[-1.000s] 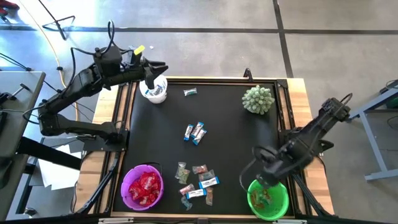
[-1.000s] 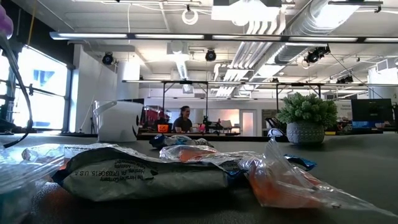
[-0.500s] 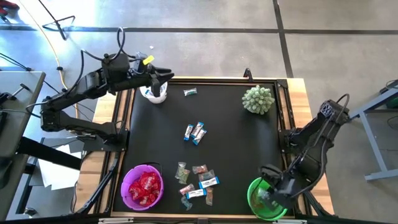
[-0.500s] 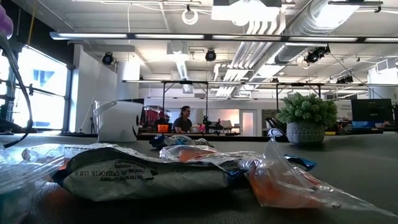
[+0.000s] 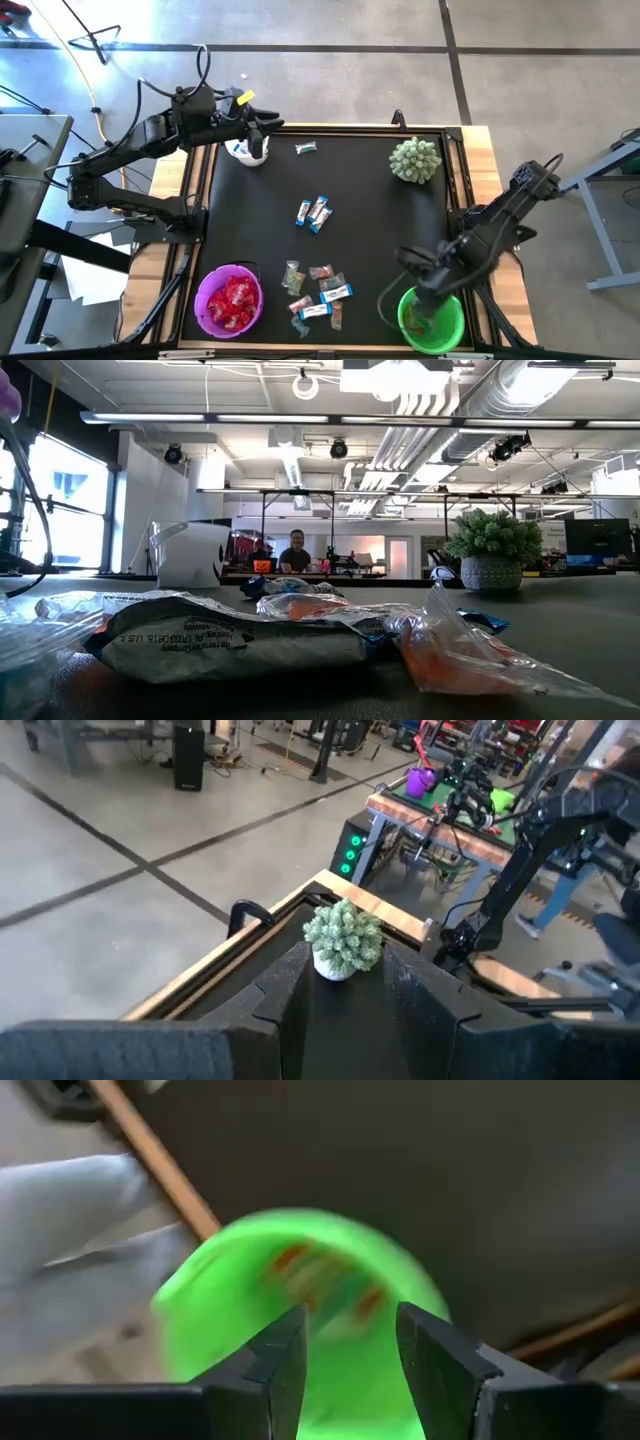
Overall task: Sort candy
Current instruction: Put the blue gummy into the green bucket
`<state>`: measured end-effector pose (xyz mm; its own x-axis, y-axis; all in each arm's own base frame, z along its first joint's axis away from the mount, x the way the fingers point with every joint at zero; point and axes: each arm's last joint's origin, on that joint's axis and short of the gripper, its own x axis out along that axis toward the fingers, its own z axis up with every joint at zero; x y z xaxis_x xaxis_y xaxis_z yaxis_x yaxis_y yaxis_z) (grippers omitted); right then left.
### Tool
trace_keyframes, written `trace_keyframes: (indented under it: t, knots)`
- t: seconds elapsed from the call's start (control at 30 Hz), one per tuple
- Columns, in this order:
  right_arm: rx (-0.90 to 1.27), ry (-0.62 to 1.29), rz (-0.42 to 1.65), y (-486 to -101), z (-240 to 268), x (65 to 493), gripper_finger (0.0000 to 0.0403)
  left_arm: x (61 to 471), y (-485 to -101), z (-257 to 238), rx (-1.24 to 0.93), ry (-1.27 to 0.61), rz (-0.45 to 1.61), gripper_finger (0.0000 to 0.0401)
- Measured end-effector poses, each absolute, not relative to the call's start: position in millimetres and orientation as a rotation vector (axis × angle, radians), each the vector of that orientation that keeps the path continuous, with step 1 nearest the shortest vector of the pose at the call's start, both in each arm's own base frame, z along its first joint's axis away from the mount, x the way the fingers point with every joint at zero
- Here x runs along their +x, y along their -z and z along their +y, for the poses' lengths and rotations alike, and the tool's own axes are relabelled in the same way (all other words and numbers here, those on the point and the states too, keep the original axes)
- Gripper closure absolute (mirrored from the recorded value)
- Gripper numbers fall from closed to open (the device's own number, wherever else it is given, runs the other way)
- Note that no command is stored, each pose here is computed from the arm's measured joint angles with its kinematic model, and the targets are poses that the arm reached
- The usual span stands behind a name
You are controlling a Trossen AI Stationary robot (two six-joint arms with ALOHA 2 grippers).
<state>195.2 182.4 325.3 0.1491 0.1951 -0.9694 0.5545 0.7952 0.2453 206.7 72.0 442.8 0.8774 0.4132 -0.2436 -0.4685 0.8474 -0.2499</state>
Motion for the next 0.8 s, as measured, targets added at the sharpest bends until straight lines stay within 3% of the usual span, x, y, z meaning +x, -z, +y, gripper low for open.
trace_keyframes:
  t: [0.27,0.5,0.8]
  knots:
    - [0.255,0.334,1.319,-324.0,115.1,230.7,0.0254,206.7,-442.7,72.2,-0.155,-0.451,0.220,0.0288]
    - [0.303,0.267,1.115,-326.4,50.3,281.1,0.0254,199.5,-440.4,76.1,-0.022,-0.459,0.292,0.0288]
    - [0.263,0.146,1.045,-294.2,-33.5,334.4,0.0254,187.5,-428.2,84.7,0.018,-0.500,0.454,0.0288]
